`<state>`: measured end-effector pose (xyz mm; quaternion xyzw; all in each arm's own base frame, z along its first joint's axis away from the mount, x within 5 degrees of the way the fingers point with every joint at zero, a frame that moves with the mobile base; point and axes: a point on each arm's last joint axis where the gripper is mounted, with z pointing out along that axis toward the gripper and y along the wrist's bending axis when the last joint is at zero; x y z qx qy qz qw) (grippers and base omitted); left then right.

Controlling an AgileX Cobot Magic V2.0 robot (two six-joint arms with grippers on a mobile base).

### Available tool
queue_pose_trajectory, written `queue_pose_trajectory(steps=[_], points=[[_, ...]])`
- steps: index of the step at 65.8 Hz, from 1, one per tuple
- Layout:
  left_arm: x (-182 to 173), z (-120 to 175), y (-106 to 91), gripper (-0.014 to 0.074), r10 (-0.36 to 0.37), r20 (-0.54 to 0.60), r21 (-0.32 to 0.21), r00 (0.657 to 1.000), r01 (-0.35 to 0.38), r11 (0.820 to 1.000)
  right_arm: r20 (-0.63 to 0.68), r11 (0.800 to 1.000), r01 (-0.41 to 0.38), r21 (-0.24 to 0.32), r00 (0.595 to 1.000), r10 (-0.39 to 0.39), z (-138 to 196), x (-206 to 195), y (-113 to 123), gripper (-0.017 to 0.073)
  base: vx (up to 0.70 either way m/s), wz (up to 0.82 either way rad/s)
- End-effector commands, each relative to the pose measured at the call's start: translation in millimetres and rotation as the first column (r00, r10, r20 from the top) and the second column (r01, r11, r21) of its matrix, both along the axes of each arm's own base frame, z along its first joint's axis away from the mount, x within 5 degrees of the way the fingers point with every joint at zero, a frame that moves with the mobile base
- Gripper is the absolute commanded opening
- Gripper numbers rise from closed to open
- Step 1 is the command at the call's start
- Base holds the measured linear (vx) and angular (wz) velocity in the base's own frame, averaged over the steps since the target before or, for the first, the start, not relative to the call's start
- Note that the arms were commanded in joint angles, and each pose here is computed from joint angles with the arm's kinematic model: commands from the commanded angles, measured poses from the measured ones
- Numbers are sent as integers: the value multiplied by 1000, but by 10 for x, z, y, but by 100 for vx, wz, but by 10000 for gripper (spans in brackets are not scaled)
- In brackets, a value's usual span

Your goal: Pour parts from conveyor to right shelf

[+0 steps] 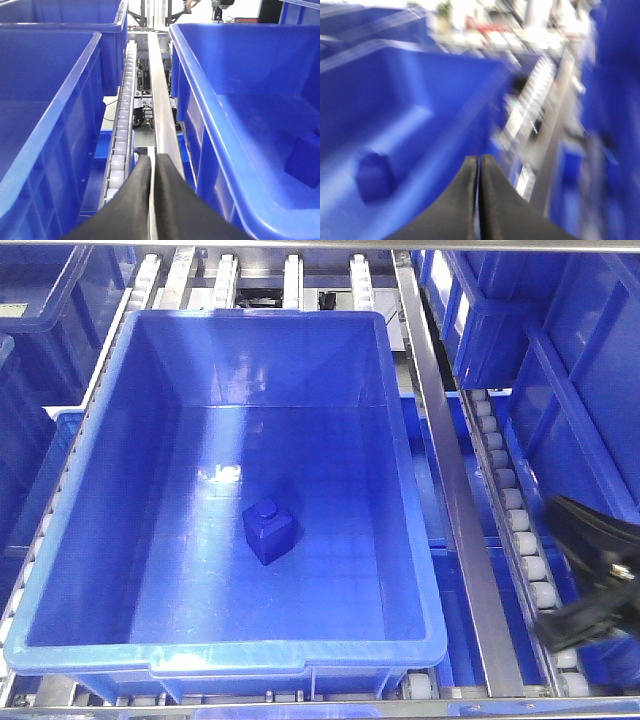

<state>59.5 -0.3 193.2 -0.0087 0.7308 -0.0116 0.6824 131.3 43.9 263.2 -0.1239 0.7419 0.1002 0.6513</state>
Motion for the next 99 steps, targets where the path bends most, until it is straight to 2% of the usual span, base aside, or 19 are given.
queue_pose_trajectory(steps=[1, 6, 17, 28, 39, 47, 99], points=[[10, 128, 1, -6, 4, 80, -17, 997, -2, 1000, -4, 996, 76, 44, 997, -76, 98, -42, -114, -5, 0, 0], [10, 128, 1, -6, 4, 80, -17, 997, -2, 1000, -22, 990, 138, 29, 990, -138, 55, -143, -220, -5, 0, 0], [10, 128, 1, -6, 4, 80, -17, 997, -2, 1000, 25, 968, 245, 46, 969, -247, -134, -393, -371, -5, 0, 0], [10, 128, 1, -6, 4, 80, -17, 997, -2, 1000, 69, 950, 306, 60, 948, -310, -415, -609, -433, -5, 0, 0], [10, 128, 1, -6, 4, 80, -17, 997, -2, 1000, 101, 951, 301, 66, 946, -307, -653, -760, -430, -5, 0, 0], [10, 128, 1, -6, 4, 80, -17, 997, -2, 1000, 54, 958, 284, 44, 957, -286, -740, -754, -418, -5, 0, 0], [10, 128, 1, -6, 4, 80, -17, 997, -2, 1000, 44, 959, 282, 40, 958, -283, -747, -754, -416, -5, 0, 0]])
